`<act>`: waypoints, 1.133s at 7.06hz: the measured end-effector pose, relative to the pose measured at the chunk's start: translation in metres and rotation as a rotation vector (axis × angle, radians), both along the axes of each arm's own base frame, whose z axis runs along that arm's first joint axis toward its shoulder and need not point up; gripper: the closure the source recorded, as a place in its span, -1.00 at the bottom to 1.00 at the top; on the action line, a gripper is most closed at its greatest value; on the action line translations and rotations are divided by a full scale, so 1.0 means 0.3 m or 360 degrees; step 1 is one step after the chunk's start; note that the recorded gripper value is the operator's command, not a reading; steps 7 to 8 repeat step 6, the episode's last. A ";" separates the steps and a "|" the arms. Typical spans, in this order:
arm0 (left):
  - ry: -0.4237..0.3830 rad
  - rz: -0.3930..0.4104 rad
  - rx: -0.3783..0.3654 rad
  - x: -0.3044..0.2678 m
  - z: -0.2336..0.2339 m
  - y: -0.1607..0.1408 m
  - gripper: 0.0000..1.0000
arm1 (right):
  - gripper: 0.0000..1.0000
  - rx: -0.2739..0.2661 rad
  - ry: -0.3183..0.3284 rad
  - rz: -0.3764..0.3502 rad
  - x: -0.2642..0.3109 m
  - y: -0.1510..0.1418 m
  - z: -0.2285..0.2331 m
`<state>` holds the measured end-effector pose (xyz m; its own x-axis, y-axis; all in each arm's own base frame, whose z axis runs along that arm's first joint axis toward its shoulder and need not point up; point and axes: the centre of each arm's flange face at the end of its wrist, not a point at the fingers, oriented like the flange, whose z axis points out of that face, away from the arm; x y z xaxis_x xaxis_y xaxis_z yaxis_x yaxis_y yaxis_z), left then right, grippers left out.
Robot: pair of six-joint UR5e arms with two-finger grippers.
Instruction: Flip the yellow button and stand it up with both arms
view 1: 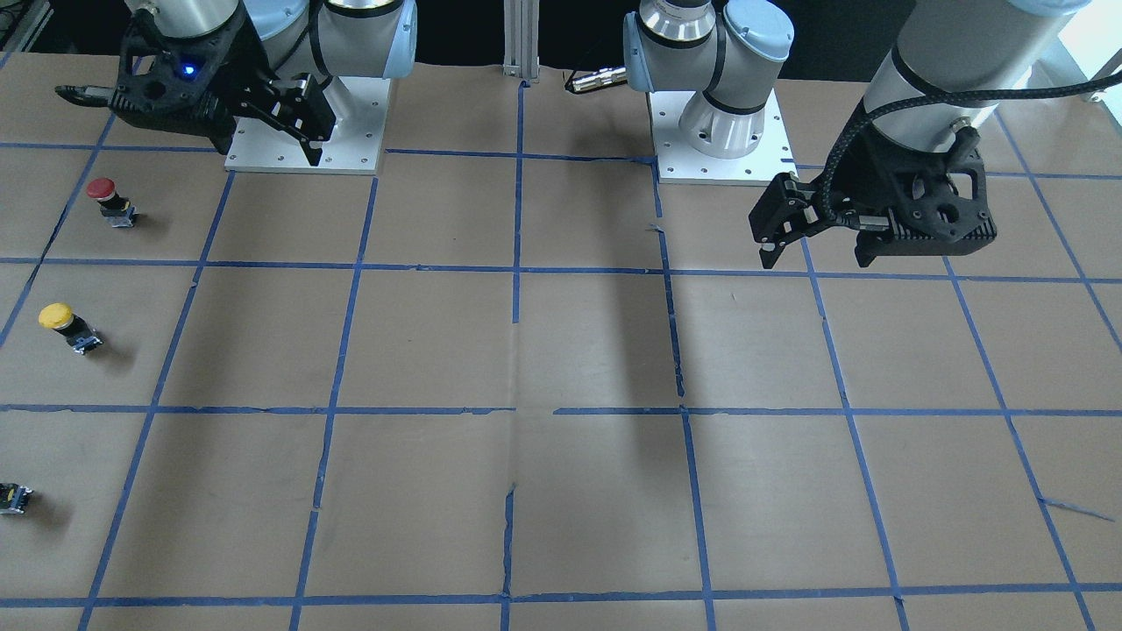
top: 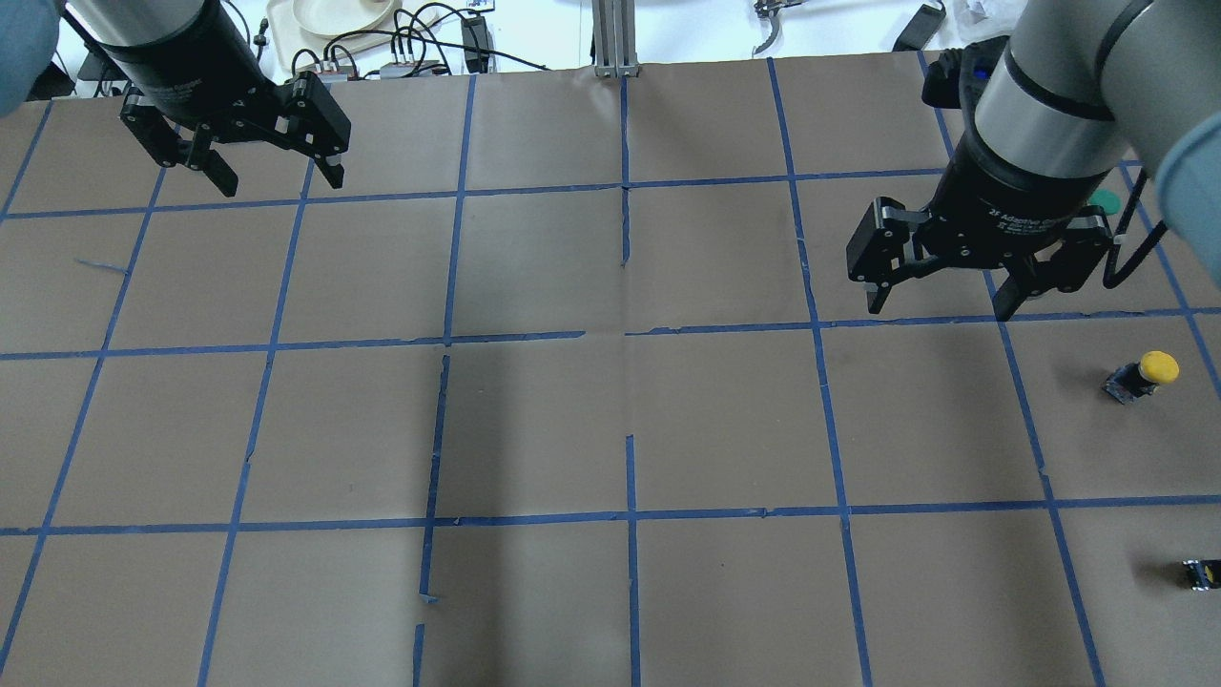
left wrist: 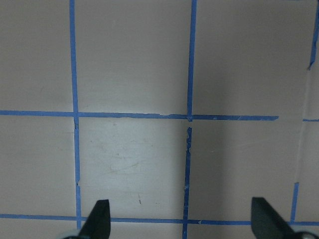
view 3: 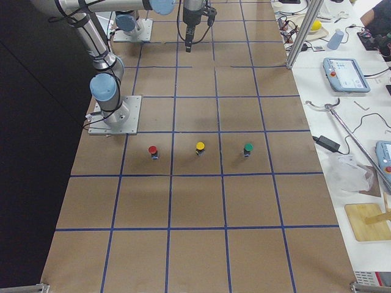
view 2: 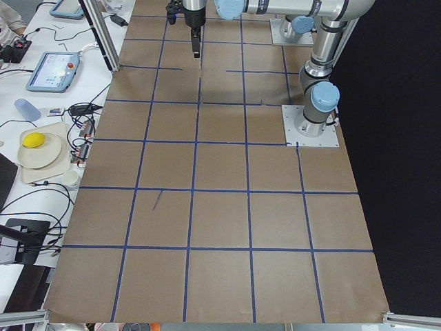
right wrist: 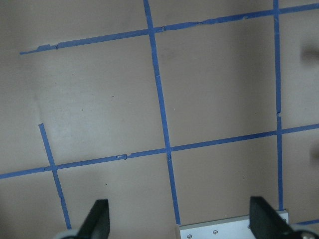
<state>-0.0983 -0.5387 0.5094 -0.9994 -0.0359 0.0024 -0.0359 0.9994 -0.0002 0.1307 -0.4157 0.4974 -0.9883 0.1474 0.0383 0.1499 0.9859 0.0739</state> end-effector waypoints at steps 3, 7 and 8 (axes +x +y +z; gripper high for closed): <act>-0.0016 0.0000 -0.0007 0.003 0.005 -0.012 -1.00 | -1.00 -0.0015 -0.0048 -0.0096 -0.073 -0.011 0.011; -0.0018 0.0001 -0.0008 0.006 0.013 -0.013 -0.99 | -1.00 -0.0018 -0.0050 -0.0103 -0.080 -0.014 0.012; -0.0018 0.0001 -0.0008 0.006 0.013 -0.013 -0.99 | -1.00 -0.0018 -0.0050 -0.0103 -0.080 -0.014 0.012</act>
